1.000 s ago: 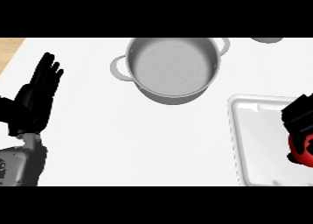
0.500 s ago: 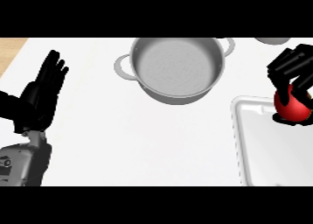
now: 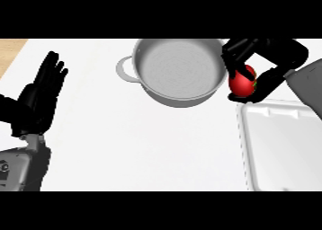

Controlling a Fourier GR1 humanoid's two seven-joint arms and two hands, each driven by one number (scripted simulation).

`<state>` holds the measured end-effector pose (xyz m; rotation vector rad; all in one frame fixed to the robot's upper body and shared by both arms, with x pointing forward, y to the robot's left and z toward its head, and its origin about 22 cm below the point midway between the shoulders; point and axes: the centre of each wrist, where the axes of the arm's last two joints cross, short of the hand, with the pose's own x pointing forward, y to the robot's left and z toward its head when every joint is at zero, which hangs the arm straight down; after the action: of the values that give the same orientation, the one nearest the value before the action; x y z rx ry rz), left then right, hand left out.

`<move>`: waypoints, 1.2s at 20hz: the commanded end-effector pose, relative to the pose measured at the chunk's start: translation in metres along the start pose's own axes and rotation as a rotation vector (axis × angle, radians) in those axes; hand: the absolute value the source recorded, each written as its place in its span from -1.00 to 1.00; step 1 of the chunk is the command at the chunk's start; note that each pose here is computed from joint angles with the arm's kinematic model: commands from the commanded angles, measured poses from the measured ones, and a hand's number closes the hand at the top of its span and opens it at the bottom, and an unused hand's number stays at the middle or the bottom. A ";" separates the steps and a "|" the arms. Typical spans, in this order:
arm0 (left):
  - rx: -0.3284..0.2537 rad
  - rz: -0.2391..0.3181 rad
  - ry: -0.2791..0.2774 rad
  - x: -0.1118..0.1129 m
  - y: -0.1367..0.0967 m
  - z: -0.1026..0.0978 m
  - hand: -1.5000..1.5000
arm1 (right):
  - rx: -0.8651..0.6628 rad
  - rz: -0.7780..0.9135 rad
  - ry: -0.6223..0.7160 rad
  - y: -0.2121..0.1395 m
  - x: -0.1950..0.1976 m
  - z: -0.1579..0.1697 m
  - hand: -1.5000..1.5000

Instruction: Pick the tomato from the tray and place it in the pot

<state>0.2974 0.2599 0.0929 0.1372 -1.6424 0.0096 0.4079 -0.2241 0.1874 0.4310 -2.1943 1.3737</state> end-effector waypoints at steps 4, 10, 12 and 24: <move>0.006 0.011 -0.003 -0.005 0.010 0.004 0.00 | -0.029 0.245 -0.059 0.030 -0.036 -0.059 1.00; -0.008 0.015 0.004 0.000 -0.008 0.004 0.00 | 0.039 0.255 -0.048 0.050 -0.063 -0.082 1.00; -0.006 -0.002 0.002 -0.011 -0.005 0.002 0.00 | 0.073 0.215 -0.010 0.079 -0.079 -0.069 1.00; -0.007 -0.008 -0.029 0.000 -0.011 0.003 0.00 | 0.248 -0.224 0.050 0.106 -0.090 -0.086 -1.00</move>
<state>0.2978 0.2540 0.0917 0.1352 -1.6568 0.0021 0.4501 -0.1028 0.0982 0.4017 -1.9579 1.6023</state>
